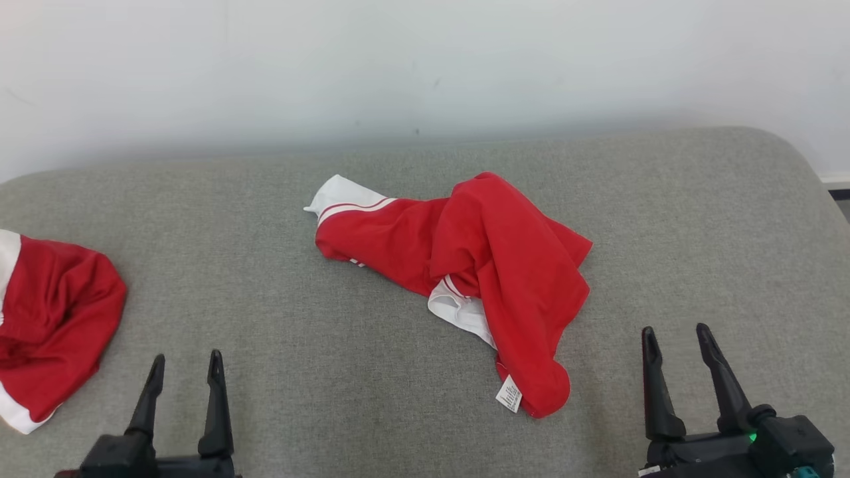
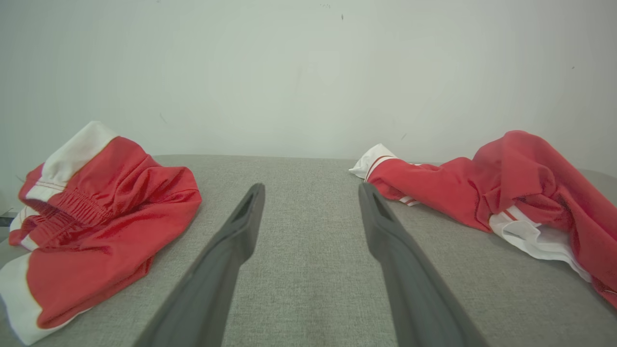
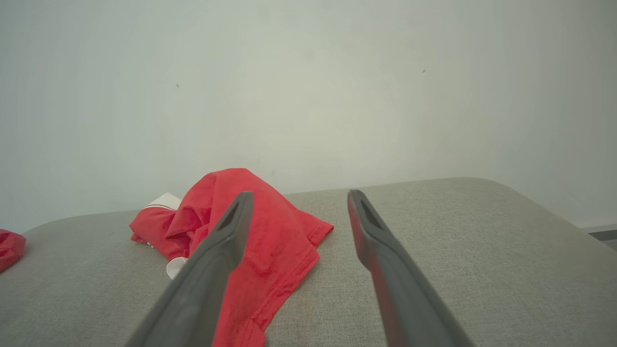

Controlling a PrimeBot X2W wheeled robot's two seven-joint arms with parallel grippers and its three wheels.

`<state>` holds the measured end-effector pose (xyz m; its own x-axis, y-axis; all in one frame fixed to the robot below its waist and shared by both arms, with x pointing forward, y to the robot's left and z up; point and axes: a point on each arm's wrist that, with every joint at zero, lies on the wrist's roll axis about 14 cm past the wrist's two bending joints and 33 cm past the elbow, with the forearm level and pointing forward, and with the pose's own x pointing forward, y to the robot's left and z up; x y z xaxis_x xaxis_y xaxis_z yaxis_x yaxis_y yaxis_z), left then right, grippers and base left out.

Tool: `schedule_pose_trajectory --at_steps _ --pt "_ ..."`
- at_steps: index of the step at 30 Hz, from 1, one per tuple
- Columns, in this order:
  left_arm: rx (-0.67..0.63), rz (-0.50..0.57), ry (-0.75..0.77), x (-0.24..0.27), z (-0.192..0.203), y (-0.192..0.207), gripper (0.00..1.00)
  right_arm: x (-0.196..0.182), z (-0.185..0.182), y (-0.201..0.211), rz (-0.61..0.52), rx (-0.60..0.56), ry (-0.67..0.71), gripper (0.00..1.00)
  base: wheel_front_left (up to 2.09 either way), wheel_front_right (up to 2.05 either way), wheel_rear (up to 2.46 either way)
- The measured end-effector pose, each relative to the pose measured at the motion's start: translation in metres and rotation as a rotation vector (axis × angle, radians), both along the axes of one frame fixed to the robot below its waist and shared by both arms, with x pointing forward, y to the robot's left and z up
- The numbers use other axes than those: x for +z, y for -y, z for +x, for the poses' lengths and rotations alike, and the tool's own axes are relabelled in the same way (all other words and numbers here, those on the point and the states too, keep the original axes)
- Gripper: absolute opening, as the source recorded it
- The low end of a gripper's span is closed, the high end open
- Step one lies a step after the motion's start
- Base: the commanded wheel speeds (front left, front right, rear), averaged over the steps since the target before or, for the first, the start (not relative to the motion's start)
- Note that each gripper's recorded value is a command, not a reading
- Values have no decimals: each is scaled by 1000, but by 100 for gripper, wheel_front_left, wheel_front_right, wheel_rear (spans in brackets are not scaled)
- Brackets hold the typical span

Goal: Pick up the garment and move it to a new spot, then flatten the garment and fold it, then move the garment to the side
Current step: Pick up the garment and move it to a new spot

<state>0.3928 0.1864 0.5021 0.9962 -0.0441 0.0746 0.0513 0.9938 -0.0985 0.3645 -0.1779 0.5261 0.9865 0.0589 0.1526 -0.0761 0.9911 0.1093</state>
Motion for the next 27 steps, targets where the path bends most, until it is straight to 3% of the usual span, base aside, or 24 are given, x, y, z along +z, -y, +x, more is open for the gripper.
schedule_pose_trajectory --at_steps 13,27 --pt "1 11 -47 -15 -31 6 100 -19 -11 -6 18 18 -59 100 0 0 0" --pt "22 -6 -71 -22 -39 1 100 -32 -14 -10 29 31 -102 100 0 0 0"
